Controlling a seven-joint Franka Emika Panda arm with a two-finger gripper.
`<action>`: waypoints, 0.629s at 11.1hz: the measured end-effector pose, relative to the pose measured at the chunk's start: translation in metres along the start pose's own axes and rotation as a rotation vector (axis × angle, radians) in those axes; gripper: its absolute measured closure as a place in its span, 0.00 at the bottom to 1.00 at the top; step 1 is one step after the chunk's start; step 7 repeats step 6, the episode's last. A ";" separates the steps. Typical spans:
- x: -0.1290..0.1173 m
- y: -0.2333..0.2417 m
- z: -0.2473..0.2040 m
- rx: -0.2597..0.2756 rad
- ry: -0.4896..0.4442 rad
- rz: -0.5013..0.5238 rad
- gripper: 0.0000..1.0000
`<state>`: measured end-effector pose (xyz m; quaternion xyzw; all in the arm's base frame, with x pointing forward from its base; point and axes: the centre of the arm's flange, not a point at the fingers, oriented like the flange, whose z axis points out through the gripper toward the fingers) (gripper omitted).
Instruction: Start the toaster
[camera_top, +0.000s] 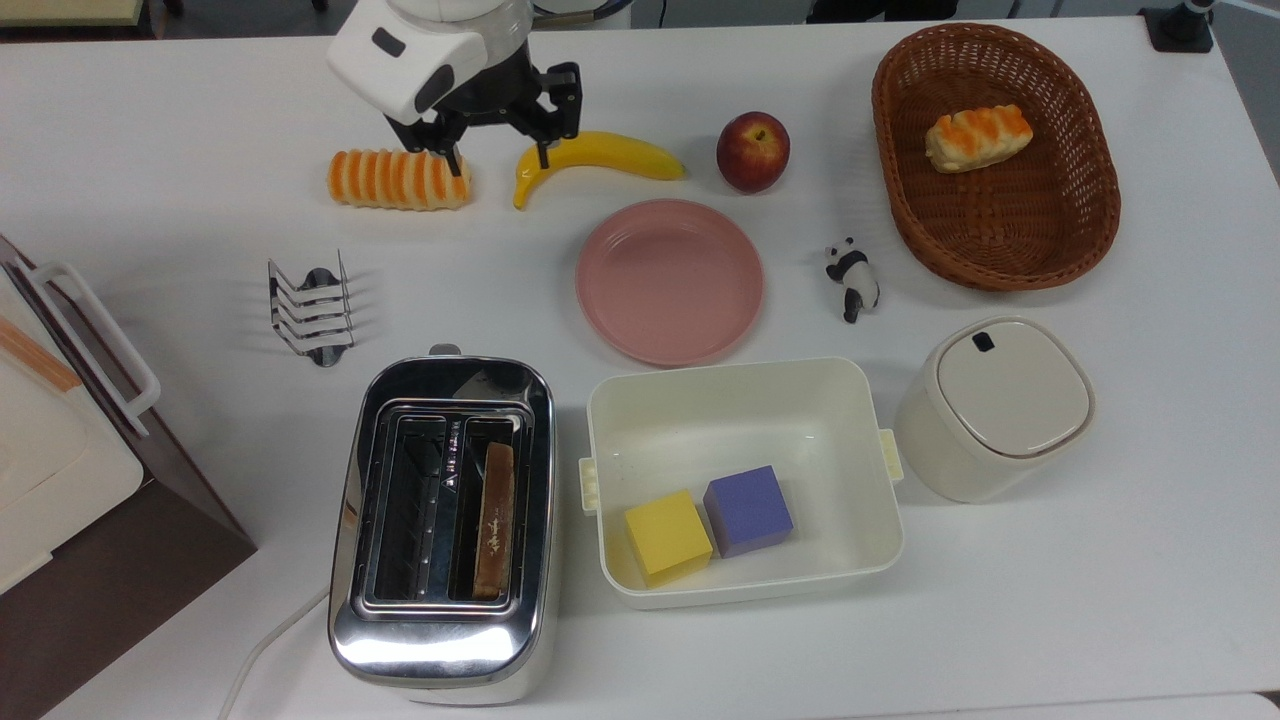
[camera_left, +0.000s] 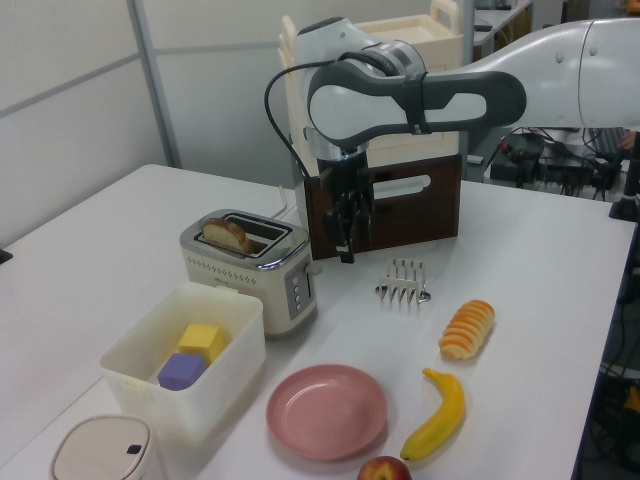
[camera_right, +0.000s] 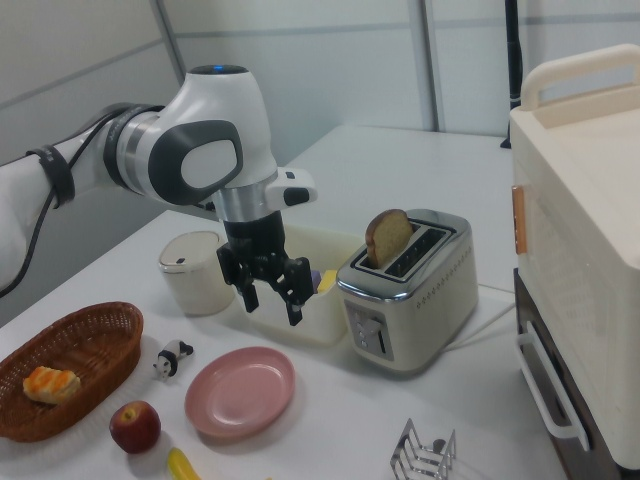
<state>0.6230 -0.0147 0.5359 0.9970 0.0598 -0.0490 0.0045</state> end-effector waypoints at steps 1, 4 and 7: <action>0.000 -0.001 -0.001 0.001 0.002 0.005 0.06; -0.003 0.002 -0.005 0.002 0.010 0.071 0.00; -0.003 0.003 -0.007 0.003 0.012 0.139 0.00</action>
